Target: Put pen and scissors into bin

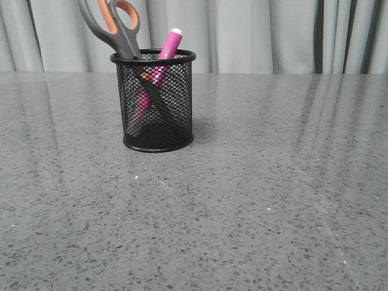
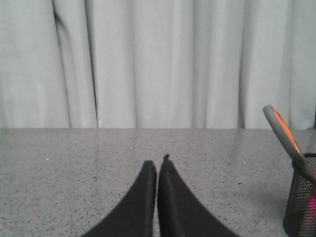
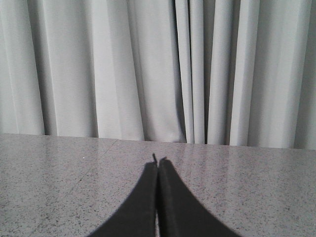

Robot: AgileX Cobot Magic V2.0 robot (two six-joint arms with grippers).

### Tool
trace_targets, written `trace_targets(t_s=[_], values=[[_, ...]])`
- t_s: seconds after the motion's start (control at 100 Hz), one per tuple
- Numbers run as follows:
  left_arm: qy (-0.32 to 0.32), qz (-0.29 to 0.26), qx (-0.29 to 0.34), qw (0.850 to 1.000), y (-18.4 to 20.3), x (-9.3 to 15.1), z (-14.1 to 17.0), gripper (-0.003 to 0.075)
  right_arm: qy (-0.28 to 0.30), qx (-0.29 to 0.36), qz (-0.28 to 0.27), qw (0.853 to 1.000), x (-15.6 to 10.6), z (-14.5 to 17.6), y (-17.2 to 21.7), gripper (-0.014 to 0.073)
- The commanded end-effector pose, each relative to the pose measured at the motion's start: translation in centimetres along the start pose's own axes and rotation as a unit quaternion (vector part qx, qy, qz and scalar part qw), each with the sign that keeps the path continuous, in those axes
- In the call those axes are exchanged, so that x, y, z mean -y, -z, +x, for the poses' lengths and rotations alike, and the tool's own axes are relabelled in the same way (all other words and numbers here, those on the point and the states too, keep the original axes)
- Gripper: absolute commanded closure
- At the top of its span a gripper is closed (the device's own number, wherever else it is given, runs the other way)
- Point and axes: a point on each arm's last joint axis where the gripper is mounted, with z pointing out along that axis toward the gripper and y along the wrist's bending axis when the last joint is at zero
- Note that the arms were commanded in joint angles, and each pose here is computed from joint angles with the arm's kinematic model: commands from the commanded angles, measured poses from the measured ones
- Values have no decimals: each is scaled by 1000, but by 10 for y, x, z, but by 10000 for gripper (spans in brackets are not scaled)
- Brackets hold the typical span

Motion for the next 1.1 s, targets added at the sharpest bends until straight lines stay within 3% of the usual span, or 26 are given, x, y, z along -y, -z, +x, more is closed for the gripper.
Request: trace_targets(t_s=[0.0, 0.2, 0.65, 1.09], values=[[3, -5, 46, 999, 0, -1, -15, 741, -1, 47, -9, 999, -1, -15, -1, 671], [-10, -3, 30, 1000, 5, 0, -6, 741, -1, 47, -9, 999, -1, -15, -1, 671], [1, -7, 28, 1000, 21, -4, 68, 741, -1, 47, -9, 999, -1, -15, -1, 671], [3, -7, 34, 999, 21, -4, 67, 741, -1, 46, -9, 999, -2, -15, -1, 671]])
